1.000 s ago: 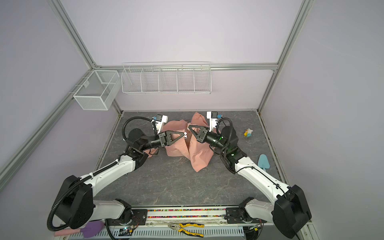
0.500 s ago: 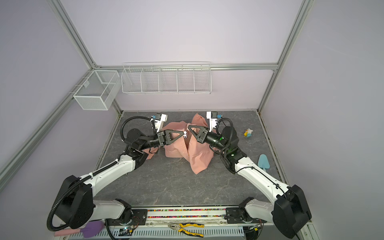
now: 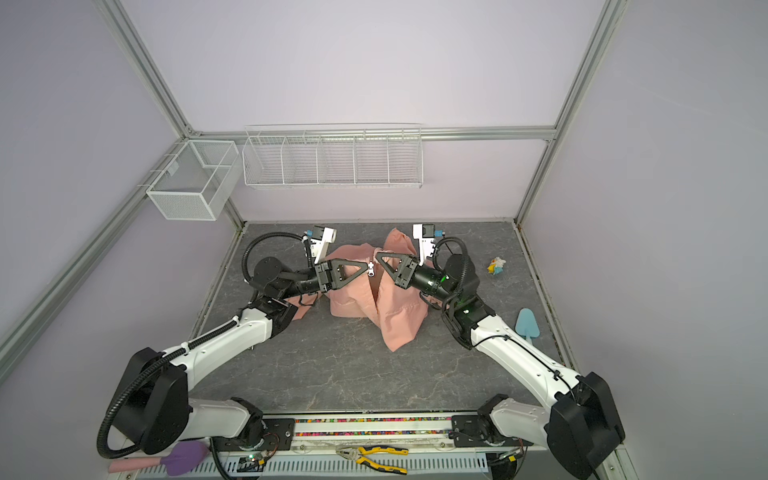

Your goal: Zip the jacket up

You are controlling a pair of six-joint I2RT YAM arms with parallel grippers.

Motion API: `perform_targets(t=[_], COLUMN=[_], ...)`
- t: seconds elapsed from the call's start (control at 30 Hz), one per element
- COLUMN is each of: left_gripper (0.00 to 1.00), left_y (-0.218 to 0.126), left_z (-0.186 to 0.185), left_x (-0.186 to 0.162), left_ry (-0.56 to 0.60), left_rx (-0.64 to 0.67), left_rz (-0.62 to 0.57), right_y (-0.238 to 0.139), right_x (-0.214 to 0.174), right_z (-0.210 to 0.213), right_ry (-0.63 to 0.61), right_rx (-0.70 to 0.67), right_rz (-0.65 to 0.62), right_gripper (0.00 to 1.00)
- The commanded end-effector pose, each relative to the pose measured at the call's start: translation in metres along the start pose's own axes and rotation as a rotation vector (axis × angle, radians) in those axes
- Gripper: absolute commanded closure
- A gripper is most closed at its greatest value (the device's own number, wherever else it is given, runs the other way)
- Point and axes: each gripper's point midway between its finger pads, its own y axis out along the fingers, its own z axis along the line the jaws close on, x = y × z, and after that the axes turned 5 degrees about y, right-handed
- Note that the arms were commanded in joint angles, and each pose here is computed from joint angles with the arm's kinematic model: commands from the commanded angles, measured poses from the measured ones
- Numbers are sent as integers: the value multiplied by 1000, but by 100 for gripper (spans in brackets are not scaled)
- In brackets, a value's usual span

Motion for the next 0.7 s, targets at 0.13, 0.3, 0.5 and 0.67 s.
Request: perform_targets(t=[0.13,0.3,0.5,0.67], left_gripper=[100,100,100,100], left_y=[4,3,2,2], left_z=[-20,-20,-20,-19], left_x=[12,11,9,7], left_ry=[51,49,44,41], left_rx=[-66,-67,-67,-68], left_rz=[-12,-10,-8,-6], right_y=[-6,-6,-8,-8], right_x=[3,5,9,8], right_z=[24,25,30,31], right_ry=[-37,-41,-53,-57], right_rx=[77,69,83,86], right_rz=[-8,-20,-39,-30], right_gripper=[94,94,94,94])
